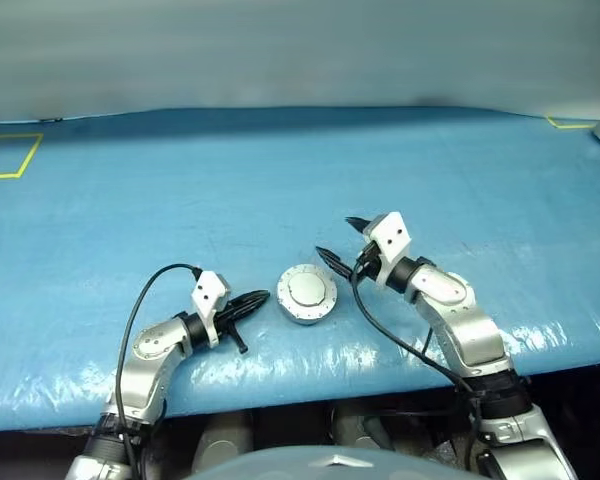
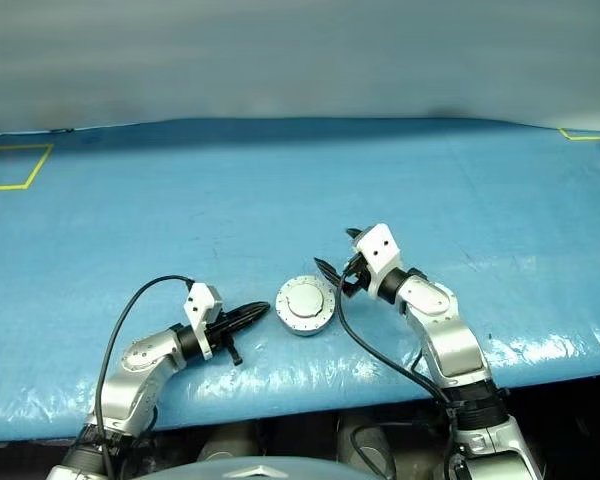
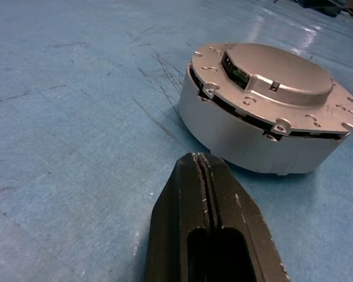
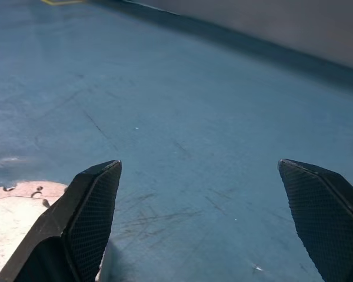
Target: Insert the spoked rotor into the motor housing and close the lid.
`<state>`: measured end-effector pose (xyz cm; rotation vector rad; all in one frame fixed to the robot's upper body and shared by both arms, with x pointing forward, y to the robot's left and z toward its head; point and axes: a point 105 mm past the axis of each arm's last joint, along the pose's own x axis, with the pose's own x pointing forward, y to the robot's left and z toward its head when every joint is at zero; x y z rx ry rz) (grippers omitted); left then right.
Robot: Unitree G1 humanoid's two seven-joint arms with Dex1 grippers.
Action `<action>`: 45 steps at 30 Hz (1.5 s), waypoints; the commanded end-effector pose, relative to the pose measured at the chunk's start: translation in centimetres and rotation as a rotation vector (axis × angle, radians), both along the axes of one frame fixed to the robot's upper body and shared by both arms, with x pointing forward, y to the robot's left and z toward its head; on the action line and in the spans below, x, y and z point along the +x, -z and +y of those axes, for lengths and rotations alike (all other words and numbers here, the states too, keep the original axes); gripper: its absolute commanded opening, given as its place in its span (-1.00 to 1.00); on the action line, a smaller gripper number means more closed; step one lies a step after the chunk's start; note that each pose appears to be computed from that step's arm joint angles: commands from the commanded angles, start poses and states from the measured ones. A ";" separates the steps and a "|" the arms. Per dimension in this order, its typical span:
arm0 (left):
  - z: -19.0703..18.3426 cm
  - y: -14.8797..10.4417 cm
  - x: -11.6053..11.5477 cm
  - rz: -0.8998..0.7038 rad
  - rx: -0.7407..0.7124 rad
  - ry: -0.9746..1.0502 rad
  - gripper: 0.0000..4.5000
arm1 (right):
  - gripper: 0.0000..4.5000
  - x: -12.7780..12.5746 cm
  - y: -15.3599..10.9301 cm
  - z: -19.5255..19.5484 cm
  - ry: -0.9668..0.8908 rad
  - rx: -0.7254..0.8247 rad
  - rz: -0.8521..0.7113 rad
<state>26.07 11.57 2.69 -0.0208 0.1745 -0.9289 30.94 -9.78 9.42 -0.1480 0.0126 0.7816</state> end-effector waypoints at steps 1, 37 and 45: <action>0.6 -0.6 0.1 -0.036 -0.012 -0.017 -1.00 | 1.00 -1.9 0.0 1.8 -0.107 0.094 0.036; 1.5 -0.4 0.6 -0.066 0.024 -0.051 -1.00 | 0.34 -4.0 3.5 3.8 -0.170 -0.021 0.121; 1.5 -0.6 0.7 -0.071 0.026 -0.049 -1.00 | 0.34 -4.0 5.5 3.2 -0.171 -0.157 0.158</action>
